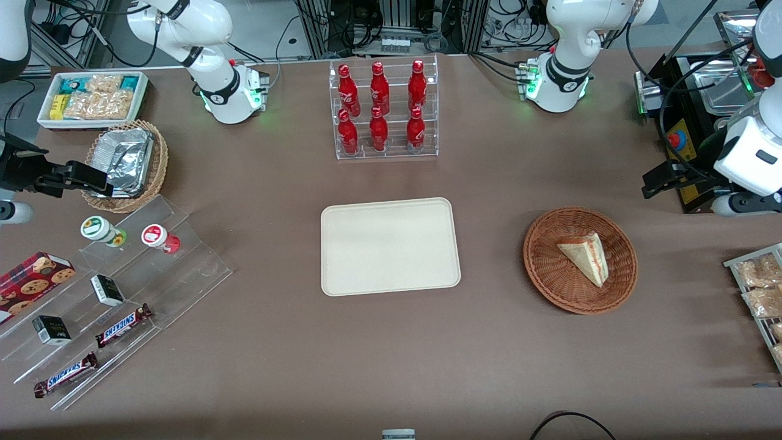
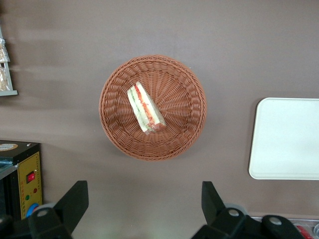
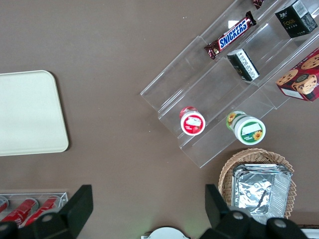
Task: Place sandwich from basket to tray
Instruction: 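Move the left gripper over the wrapped sandwich in the wicker basket and lower it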
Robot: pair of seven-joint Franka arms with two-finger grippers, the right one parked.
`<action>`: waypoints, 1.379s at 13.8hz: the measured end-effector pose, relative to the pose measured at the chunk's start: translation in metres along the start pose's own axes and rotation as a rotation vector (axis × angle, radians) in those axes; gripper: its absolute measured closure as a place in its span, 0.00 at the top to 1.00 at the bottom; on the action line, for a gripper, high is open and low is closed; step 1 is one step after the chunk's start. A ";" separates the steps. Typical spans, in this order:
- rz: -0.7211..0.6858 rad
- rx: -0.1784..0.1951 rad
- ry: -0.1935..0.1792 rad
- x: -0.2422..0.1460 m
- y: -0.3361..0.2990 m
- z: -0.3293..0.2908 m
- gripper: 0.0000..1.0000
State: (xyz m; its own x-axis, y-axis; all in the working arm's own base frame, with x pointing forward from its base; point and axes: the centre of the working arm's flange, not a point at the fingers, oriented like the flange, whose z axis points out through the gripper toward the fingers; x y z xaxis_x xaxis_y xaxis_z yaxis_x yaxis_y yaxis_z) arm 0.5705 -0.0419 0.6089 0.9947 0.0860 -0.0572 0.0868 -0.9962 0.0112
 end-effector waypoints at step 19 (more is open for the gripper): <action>-0.026 0.007 -0.041 0.014 -0.002 0.194 1.00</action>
State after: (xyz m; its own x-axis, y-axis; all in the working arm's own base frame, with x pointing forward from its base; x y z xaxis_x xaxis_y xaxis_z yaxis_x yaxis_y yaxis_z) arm 0.5733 -0.0417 0.4147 0.9889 0.1115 -0.0979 0.1123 -0.9937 0.0023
